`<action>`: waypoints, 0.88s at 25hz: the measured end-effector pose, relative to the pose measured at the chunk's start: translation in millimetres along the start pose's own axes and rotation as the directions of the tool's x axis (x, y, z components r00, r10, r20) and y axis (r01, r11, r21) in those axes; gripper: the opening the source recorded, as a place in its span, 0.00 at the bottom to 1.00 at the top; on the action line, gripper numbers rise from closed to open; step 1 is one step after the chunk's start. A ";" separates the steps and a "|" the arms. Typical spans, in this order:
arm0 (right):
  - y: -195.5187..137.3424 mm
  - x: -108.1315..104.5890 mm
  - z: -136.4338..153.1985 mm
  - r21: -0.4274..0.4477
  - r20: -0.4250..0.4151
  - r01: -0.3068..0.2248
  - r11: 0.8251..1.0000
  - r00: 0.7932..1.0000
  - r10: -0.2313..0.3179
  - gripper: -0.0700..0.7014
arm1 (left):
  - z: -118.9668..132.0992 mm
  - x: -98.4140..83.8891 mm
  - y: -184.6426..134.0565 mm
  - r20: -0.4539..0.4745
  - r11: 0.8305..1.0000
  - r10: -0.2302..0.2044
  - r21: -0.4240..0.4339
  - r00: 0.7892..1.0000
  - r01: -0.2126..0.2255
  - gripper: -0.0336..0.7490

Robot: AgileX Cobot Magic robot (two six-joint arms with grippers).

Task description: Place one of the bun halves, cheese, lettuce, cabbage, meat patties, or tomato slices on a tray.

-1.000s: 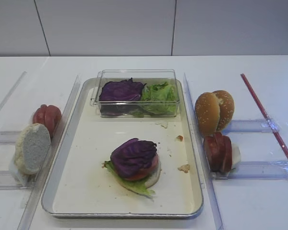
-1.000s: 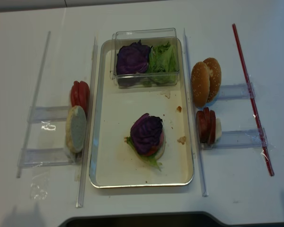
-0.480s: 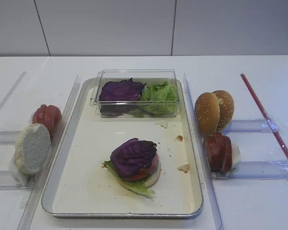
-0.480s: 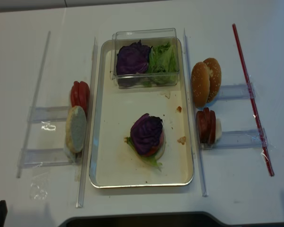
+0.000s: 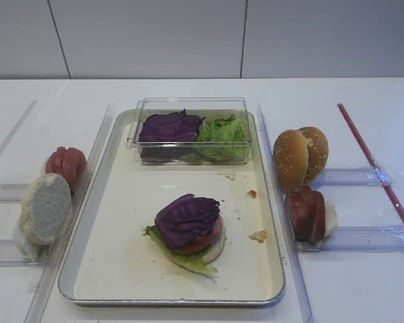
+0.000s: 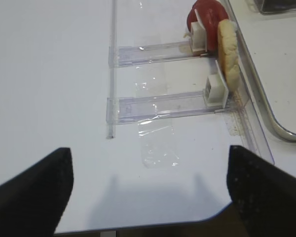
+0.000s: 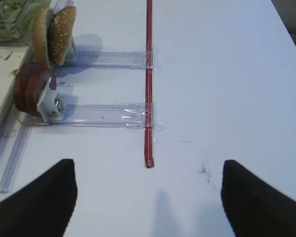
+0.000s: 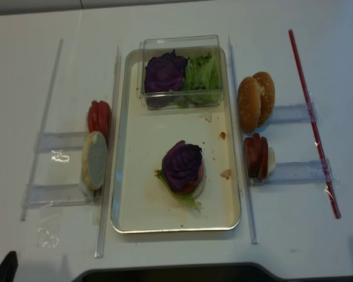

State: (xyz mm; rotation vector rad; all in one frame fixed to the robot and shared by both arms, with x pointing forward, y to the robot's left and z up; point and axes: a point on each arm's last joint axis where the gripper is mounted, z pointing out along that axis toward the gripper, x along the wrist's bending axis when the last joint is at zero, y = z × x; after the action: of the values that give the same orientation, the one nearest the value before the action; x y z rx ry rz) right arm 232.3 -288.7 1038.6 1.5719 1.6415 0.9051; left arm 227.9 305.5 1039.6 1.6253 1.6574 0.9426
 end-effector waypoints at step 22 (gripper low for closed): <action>0.0 0.0 0.0 0.000 0.000 0.000 1.000 1.000 0.000 0.90 | 0.0 -3.0 0.0 0.038 0.999 0.046 -0.002 0.998 -0.046 0.84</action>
State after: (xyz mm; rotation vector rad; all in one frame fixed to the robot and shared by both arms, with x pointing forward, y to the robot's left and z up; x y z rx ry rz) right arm 232.3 -288.7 1038.6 1.5719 1.6415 0.9051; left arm 228.0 302.5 1039.4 1.6767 1.5995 0.9292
